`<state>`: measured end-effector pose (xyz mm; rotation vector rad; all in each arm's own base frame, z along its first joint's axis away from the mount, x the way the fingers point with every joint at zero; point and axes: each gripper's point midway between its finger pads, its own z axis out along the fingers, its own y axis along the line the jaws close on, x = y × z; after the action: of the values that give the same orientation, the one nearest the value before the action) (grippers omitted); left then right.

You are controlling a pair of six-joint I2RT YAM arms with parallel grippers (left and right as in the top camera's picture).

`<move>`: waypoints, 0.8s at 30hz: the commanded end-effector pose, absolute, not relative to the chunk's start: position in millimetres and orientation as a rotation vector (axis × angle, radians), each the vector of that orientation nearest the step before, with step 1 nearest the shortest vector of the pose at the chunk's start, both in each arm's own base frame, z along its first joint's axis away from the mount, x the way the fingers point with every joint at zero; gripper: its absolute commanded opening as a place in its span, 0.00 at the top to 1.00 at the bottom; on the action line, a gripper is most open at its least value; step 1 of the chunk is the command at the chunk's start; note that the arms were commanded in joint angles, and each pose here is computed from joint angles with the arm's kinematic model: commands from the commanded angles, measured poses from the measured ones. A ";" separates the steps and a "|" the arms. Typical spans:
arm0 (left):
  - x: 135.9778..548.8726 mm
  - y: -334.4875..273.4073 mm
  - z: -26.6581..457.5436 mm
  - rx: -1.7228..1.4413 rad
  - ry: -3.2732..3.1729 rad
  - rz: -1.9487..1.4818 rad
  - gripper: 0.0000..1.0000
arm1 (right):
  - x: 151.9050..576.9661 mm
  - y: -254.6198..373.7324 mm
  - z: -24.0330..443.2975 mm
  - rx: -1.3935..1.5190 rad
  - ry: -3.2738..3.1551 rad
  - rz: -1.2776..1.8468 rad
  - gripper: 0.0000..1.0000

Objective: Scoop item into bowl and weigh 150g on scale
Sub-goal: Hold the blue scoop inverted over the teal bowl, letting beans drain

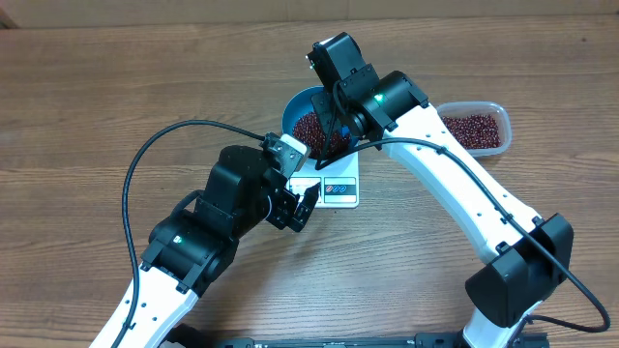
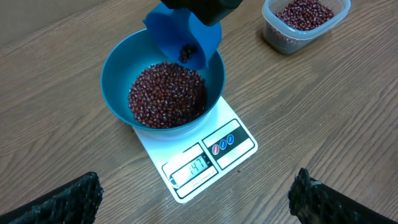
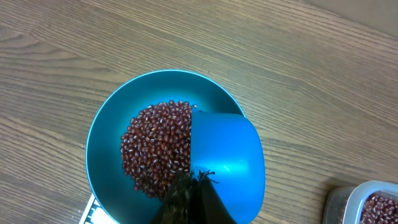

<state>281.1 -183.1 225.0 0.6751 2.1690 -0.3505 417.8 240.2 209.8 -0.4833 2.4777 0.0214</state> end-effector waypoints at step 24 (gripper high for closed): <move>281.3 -182.5 221.4 0.669 2.181 -0.351 0.00 | 421.1 243.1 251.5 -0.445 2.369 0.041 0.96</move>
<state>281.1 -183.1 225.0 0.6751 2.1690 -0.3505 421.8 243.0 213.8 -0.4749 2.4496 0.0148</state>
